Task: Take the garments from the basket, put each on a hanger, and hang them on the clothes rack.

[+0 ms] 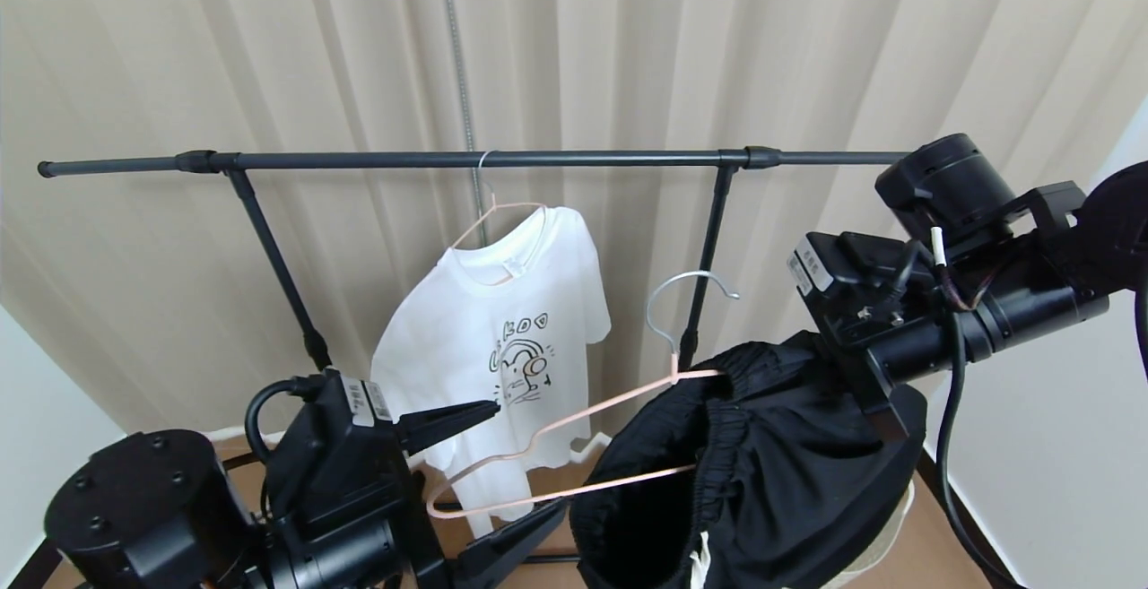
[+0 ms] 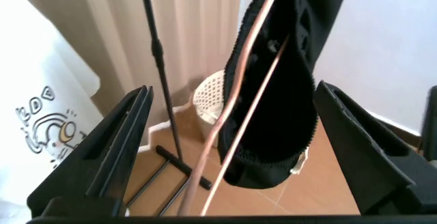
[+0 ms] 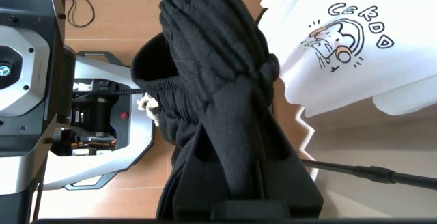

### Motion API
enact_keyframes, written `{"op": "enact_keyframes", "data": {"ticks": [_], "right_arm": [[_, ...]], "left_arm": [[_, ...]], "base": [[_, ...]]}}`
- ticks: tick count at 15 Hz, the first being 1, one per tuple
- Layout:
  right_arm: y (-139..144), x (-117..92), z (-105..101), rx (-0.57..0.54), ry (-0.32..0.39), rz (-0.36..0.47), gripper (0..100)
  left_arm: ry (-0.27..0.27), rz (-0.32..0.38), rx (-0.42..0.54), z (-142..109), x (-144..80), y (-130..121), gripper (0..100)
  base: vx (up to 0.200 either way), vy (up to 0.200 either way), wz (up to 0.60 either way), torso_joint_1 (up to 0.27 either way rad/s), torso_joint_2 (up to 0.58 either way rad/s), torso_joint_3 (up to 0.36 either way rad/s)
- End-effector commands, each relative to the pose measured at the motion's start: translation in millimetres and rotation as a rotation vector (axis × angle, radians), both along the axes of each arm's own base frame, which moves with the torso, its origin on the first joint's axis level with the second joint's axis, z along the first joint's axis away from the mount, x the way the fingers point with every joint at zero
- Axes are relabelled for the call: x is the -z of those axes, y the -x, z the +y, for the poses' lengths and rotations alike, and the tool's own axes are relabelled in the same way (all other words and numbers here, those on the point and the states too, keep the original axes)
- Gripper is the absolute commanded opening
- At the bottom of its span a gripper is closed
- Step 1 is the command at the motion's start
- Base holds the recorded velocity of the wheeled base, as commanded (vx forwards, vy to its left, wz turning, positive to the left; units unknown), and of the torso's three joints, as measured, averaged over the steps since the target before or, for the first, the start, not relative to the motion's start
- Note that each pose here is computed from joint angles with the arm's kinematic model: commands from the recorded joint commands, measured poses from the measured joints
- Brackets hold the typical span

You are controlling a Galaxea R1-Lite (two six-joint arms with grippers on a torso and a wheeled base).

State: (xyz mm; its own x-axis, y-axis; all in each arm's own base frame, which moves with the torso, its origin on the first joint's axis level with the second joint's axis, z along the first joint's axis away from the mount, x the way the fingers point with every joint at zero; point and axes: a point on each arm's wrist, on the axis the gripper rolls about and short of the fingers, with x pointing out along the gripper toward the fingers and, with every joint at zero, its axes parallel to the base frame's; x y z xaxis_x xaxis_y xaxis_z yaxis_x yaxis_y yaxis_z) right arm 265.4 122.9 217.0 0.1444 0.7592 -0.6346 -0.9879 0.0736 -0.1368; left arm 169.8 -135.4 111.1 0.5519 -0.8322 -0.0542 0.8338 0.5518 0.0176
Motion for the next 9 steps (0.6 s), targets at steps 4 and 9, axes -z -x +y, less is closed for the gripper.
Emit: {"op": "enact_keyframes", "data": {"ticks": [4, 9], "right_arm": [[4, -5, -2, 0.013, -0.001, -0.013, 0], [10, -25, -8, 0.148, 0.108, -0.190, 0]], "left_arm": [[0.106, 0.017, 0.043, 29, -19, 0, 100], [0.131, 0.063, 0.030, 33, -17, -12, 100]], "base": [[0.000, 0.000, 0.00, 0.000, 0.00, 0.000], [0.000, 0.000, 0.00, 0.000, 0.00, 0.000]]}}
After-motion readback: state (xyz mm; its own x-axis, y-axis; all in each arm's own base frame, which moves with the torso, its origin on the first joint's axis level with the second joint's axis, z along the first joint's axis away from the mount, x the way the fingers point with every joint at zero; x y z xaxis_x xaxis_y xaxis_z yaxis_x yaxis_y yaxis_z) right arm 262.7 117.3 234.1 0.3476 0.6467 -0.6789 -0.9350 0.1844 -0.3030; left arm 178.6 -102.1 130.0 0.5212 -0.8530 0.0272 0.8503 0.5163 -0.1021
